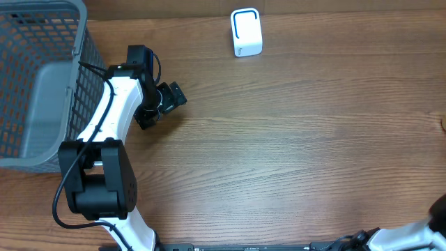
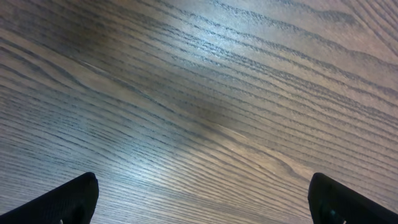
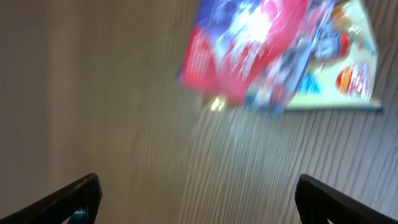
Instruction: Scan the item barcode
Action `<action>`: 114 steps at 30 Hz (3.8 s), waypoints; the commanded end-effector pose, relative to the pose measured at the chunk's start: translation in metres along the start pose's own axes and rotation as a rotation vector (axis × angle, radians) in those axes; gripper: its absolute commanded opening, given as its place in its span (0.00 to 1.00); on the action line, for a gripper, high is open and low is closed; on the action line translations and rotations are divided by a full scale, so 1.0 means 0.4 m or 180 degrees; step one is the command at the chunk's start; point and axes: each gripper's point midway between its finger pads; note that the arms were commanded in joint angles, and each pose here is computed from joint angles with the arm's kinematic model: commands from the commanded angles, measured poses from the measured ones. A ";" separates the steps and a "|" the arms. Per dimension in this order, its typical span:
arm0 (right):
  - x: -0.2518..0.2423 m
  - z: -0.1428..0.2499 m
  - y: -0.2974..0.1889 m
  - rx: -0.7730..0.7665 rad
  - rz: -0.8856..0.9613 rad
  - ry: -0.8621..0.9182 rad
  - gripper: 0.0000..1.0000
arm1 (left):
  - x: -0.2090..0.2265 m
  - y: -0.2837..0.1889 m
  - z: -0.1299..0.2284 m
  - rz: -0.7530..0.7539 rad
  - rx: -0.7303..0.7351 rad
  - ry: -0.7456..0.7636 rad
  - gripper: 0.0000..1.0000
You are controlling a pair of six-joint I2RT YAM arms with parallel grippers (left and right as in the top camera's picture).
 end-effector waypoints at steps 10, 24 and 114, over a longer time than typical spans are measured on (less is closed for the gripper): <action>0.101 0.415 -0.420 -0.0080 -0.1036 -0.1411 1.00 | 0.004 0.005 0.003 -0.0028 0.0003 0.0033 1.00; -0.012 0.662 -0.492 0.0459 -0.1180 -0.1581 1.00 | 0.004 0.005 0.003 -0.0029 0.0004 0.0033 1.00; 0.047 0.827 -0.065 -0.1931 -0.3248 -0.2701 1.00 | 0.004 0.005 0.003 -0.0028 0.0003 0.0033 1.00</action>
Point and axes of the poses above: each gripper's point midway between its finger pads, its own y axis out along the fingers, its own x axis along the line the jaws close on, z = x × y, and after that the axes turned 6 degrees about -y, right-handed
